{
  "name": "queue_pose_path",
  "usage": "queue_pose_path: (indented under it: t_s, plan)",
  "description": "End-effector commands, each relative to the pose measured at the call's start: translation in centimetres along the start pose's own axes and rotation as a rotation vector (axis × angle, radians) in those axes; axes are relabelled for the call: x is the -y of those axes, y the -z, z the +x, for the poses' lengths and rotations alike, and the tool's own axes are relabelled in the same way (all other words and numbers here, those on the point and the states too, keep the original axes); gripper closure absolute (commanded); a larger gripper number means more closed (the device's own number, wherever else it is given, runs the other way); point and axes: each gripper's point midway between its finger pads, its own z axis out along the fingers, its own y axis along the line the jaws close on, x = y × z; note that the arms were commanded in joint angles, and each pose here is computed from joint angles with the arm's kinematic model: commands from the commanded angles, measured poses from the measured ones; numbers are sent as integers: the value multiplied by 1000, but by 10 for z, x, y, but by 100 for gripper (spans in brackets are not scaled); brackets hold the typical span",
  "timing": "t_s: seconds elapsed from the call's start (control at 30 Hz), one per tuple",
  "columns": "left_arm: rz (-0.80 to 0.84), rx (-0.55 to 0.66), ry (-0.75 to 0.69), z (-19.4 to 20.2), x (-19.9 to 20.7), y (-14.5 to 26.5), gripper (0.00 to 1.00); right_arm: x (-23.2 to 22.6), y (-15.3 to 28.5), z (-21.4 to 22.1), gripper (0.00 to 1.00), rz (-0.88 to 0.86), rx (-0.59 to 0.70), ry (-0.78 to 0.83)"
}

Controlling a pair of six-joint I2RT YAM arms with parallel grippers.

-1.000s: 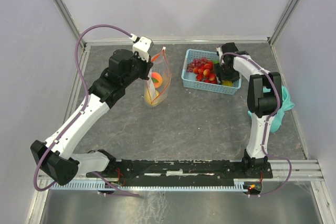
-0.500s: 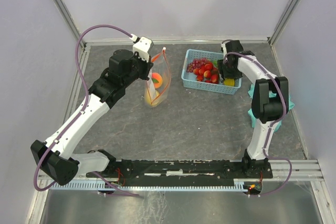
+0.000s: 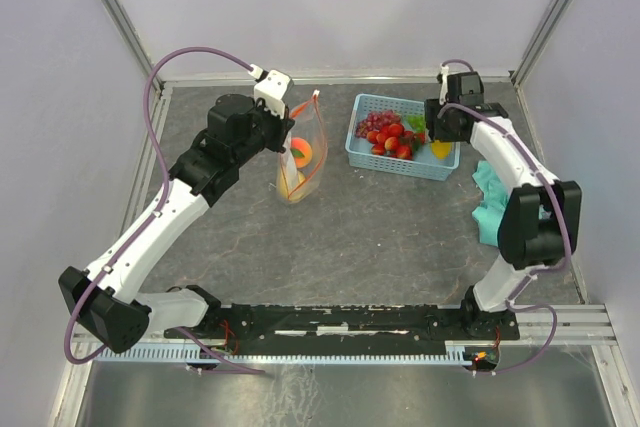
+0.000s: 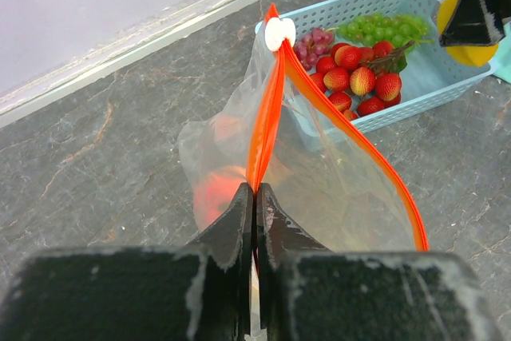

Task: Place the food in the zip-top bag and seal the zipper
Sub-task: Pick up the fake fruit from the bin.

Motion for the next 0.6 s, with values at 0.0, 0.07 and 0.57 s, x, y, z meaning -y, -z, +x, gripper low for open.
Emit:
queue_pose_path:
  t_s: [0.0, 0.07, 0.57]
  plan:
    - [31, 73, 5, -19, 7, -4, 97, -21, 53, -56, 52, -103, 268, -32]
    - [37, 67, 14, -17, 9, -6, 97, -32, 71, -67, 52, -142, 335, -20]
    - [7, 39, 170, -10, 10, -21, 97, -168, 214, -116, 53, -524, 763, 50]
